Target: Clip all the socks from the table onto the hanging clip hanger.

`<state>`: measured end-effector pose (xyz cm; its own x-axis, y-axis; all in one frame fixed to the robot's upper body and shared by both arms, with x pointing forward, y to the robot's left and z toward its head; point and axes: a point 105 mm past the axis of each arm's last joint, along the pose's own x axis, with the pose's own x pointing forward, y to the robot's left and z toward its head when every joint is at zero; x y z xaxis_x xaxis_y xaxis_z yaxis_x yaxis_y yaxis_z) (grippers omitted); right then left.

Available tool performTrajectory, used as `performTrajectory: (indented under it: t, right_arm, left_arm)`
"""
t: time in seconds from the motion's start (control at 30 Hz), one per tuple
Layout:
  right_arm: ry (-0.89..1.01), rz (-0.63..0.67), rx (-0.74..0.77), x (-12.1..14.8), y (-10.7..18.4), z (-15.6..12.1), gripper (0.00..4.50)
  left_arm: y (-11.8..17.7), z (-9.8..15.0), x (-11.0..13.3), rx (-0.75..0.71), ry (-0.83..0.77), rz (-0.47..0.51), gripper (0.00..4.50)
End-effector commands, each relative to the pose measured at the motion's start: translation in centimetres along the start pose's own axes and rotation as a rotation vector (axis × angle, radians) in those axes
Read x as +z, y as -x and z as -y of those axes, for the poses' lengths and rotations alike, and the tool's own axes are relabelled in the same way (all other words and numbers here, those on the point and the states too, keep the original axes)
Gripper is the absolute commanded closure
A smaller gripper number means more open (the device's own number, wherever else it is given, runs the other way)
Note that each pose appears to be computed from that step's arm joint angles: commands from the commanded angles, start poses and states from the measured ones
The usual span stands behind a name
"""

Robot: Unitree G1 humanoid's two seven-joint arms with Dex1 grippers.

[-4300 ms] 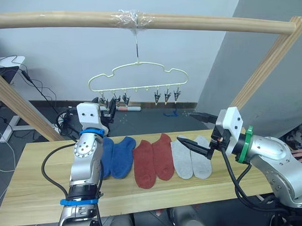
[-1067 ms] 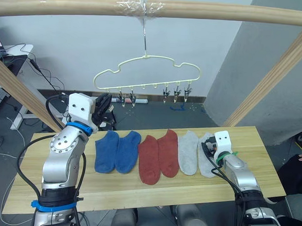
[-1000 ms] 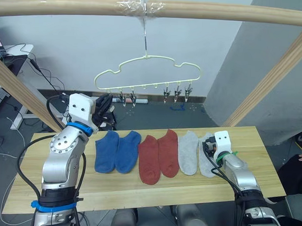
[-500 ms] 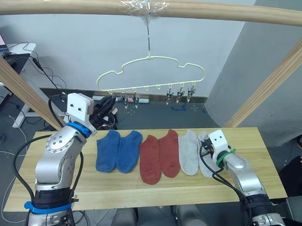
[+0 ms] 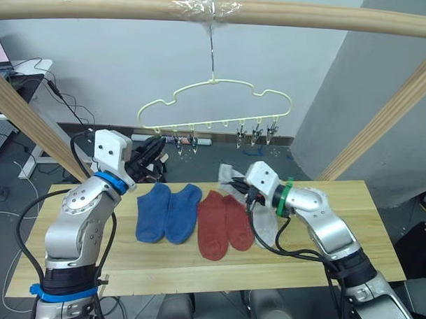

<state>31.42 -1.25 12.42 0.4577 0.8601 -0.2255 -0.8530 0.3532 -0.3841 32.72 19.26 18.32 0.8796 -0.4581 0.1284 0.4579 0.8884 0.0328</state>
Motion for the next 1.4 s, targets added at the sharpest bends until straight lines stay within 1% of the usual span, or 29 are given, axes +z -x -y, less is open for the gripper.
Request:
performTrajectory:
  t: [0.03, 0.2, 0.3, 0.47, 0.57, 0.7, 0.9, 1.1, 1.2, 1.27, 1.3, 1.4]
  right_arm:
    - [0.001, 0.061, 0.086, 2.7, -2.3, -1.3, 4.50]
    - [-0.040, 0.093, 0.121, 4.1, -4.7, -1.8, 4.50]
    - [-0.077, 0.099, 0.140, 4.4, -5.8, -2.0, 4.50]
    - [-0.110, 0.101, 0.160, 4.4, -6.6, -2.4, 4.50]
    - [-0.137, 0.121, 0.155, 5.0, -7.3, -2.4, 4.50]
    - [-0.152, 0.138, 0.155, 5.5, -7.7, -2.3, 4.50]
    - [-0.165, 0.203, 0.120, 6.9, -7.8, -1.6, 4.50]
    - [-0.167, 0.223, 0.129, 7.3, -7.6, -1.9, 4.50]
    - [-0.168, 0.230, 0.130, 7.4, -7.7, -2.0, 4.50]
    - [-0.168, 0.231, 0.129, 7.5, -7.8, -2.0, 4.50]
    - [-0.168, 0.232, 0.129, 7.5, -7.8, -2.0, 4.50]
    - [-0.167, 0.234, 0.128, 7.5, -7.9, -2.1, 4.50]
  left_arm:
    - [0.1, 0.5, 1.4, -0.029, -0.004, 0.034, 4.39]
    - [0.1, 0.6, 1.2, -0.038, 0.019, 0.027, 4.39]
    - [0.1, 0.7, 1.1, -0.041, 0.030, 0.024, 4.39]
    - [0.0, 0.9, 1.0, -0.049, 0.041, 0.022, 4.39]
    - [0.0, 0.9, 0.9, -0.049, 0.048, 0.020, 4.39]
    - [0.0, 0.9, 0.7, -0.050, 0.054, 0.017, 4.39]
    - [0.2, 0.8, 0.4, -0.045, 0.058, 0.010, 4.39]
    - [0.3, 0.7, 0.0, -0.036, 0.066, -0.004, 4.39]
    - [0.5, 0.7, -0.2, -0.030, 0.106, -0.001, 4.39]
    - [0.7, 0.5, -0.3, -0.022, 0.120, -0.004, 3.67]
    - [0.8, 0.4, -0.4, -0.019, 0.123, -0.007, 3.50]
    - [1.2, 0.6, -0.8, -0.036, 0.126, -0.032, 2.54]
